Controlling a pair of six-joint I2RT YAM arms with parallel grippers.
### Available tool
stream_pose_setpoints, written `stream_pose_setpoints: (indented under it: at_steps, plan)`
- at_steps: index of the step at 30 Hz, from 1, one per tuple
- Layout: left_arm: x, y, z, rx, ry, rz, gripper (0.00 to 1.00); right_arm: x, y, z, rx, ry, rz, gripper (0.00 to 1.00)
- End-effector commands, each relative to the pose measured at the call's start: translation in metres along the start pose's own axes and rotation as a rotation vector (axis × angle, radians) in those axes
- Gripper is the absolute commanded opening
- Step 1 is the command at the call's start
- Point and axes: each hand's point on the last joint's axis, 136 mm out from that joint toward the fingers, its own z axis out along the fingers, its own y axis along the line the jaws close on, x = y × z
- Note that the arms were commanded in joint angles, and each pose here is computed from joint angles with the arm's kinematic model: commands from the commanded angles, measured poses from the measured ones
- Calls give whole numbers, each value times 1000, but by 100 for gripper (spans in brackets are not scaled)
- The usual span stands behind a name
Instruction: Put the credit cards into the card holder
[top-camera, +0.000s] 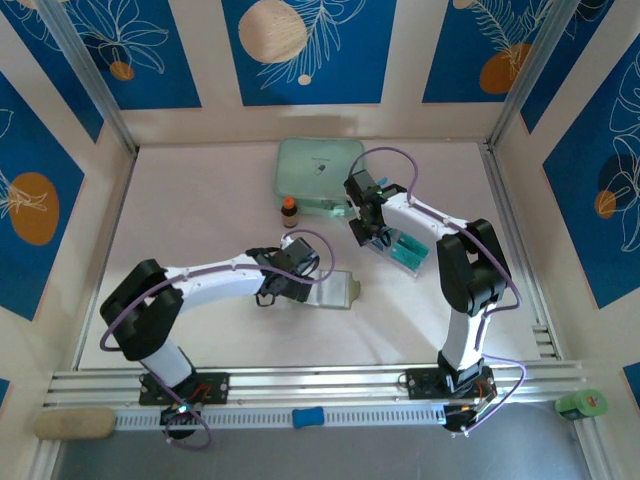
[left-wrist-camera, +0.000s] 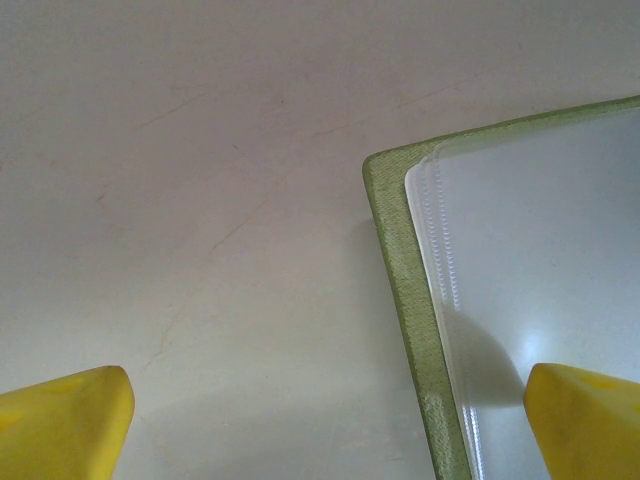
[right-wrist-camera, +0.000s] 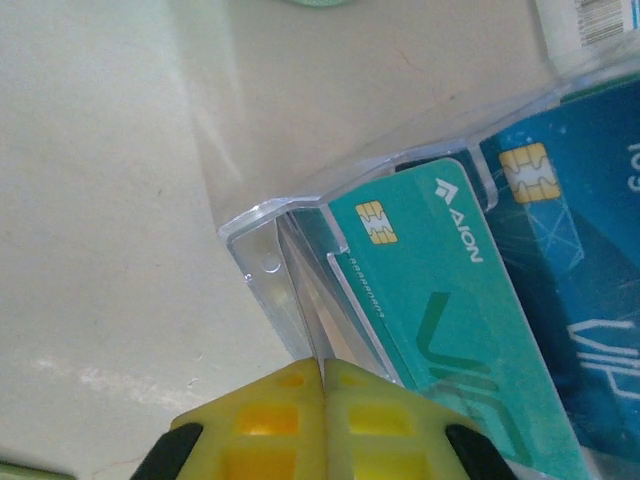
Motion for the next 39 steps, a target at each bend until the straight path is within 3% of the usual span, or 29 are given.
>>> stream_pose_setpoints:
  at_steps: [1,13,20,28,39]
  plan:
    - [-11,-2,-8,19,-23,-19,100,-5,0,-12,9,-28,-25,0]
    - [-26,-3,-29,57,-65,-42,100,-20,0,-68,-9,-155,-17,0]
    - [-44,-2,-48,74,-112,-31,100,-21,7,-107,-104,-239,85,0]
    - [-62,-18,-41,84,-93,82,100,-2,28,-139,-424,-324,371,0]
    - [-39,-13,-7,16,-19,188,100,34,70,-139,-886,-369,694,0]
